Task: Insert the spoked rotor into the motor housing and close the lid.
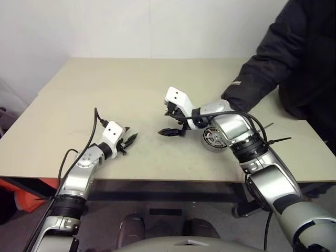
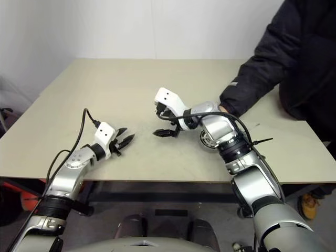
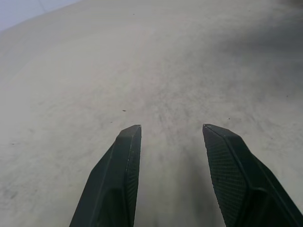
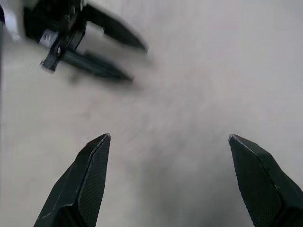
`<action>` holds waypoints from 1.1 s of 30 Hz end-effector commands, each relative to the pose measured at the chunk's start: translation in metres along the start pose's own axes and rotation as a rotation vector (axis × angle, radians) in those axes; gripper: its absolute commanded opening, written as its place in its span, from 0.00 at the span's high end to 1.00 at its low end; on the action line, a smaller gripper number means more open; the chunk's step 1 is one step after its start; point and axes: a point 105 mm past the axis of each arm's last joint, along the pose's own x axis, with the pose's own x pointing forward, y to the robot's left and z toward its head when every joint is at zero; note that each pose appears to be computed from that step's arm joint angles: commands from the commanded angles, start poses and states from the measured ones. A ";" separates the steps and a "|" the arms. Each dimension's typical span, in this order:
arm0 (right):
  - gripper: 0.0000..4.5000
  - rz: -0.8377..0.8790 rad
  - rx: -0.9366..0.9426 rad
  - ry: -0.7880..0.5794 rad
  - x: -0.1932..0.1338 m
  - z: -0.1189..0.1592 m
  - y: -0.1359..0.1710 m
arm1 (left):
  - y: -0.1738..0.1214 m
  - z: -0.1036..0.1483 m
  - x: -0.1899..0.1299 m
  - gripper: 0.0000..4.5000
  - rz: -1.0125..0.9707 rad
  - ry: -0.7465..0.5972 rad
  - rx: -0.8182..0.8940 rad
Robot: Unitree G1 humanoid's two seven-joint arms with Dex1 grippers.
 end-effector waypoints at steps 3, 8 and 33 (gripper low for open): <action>0.00 -0.073 -0.248 -0.068 -0.014 0.007 -0.008 | -0.004 0.013 0.003 0.51 -0.006 -0.047 0.025; 0.00 0.064 -0.515 -0.022 -0.038 -0.011 0.006 | 0.000 0.016 0.007 0.51 -0.010 -0.047 0.034; 0.00 0.405 -0.797 0.629 -0.155 -0.112 -0.014 | -0.005 0.015 0.014 0.51 -0.041 -0.059 0.031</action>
